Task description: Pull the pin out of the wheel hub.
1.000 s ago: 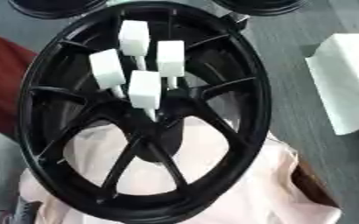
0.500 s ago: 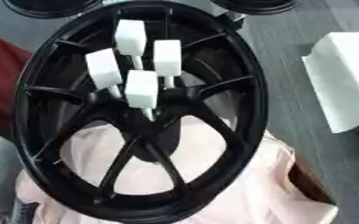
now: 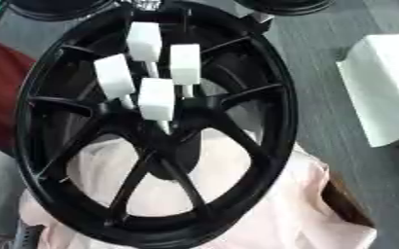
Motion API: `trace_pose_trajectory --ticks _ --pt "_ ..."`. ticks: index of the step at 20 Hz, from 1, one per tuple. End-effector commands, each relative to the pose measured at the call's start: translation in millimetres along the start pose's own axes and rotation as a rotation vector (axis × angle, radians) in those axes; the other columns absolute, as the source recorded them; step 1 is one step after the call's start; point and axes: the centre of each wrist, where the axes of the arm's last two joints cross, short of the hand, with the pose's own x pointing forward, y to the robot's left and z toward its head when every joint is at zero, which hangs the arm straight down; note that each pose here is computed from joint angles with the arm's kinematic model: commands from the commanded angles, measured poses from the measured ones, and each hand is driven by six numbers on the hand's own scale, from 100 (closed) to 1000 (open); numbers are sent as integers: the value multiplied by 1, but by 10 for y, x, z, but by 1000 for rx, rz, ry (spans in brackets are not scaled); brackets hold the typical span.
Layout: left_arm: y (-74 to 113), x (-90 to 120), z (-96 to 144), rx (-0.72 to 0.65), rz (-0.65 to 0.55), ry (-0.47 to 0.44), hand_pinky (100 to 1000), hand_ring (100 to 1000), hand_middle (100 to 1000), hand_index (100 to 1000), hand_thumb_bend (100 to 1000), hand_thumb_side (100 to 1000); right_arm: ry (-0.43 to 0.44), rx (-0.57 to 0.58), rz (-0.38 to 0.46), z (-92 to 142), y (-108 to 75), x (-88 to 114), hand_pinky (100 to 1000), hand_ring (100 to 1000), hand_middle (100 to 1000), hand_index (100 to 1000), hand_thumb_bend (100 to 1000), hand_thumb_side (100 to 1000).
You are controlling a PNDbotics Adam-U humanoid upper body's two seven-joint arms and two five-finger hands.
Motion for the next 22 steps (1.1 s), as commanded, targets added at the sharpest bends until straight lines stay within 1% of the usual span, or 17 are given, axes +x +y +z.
trace_pose_trajectory --ticks 1,4,6,10,13,18,20,22 --pt "70 -9 181 17 -24 42 830 809 735 872 100 896 -17 1 2 -42 -17 38 762 785 719 840 100 560" --pt "66 21 318 34 -15 88 836 814 735 863 104 853 -16 -2 3 -47 -13 40 762 786 719 841 100 561" --pt "31 52 378 32 -13 117 840 819 742 863 127 860 -15 -2 3 -50 -9 41 763 786 719 841 100 561" --pt "-29 96 558 44 -6 146 840 819 742 856 113 853 -14 -6 6 -50 -6 41 763 786 719 841 100 562" --pt "-93 157 737 56 -7 153 843 822 745 853 118 857 -16 -9 8 -55 -7 42 763 786 719 841 100 562" --pt "-275 300 987 45 8 158 846 829 754 852 148 909 -19 -11 11 -64 -6 45 764 786 720 842 100 562" --pt "-331 372 1079 45 15 168 849 831 756 848 172 902 -20 -11 12 -66 -6 46 764 786 720 842 100 562" --pt "-382 439 1167 48 20 186 849 831 754 844 206 920 -20 -13 12 -66 -5 46 764 786 720 842 100 562"
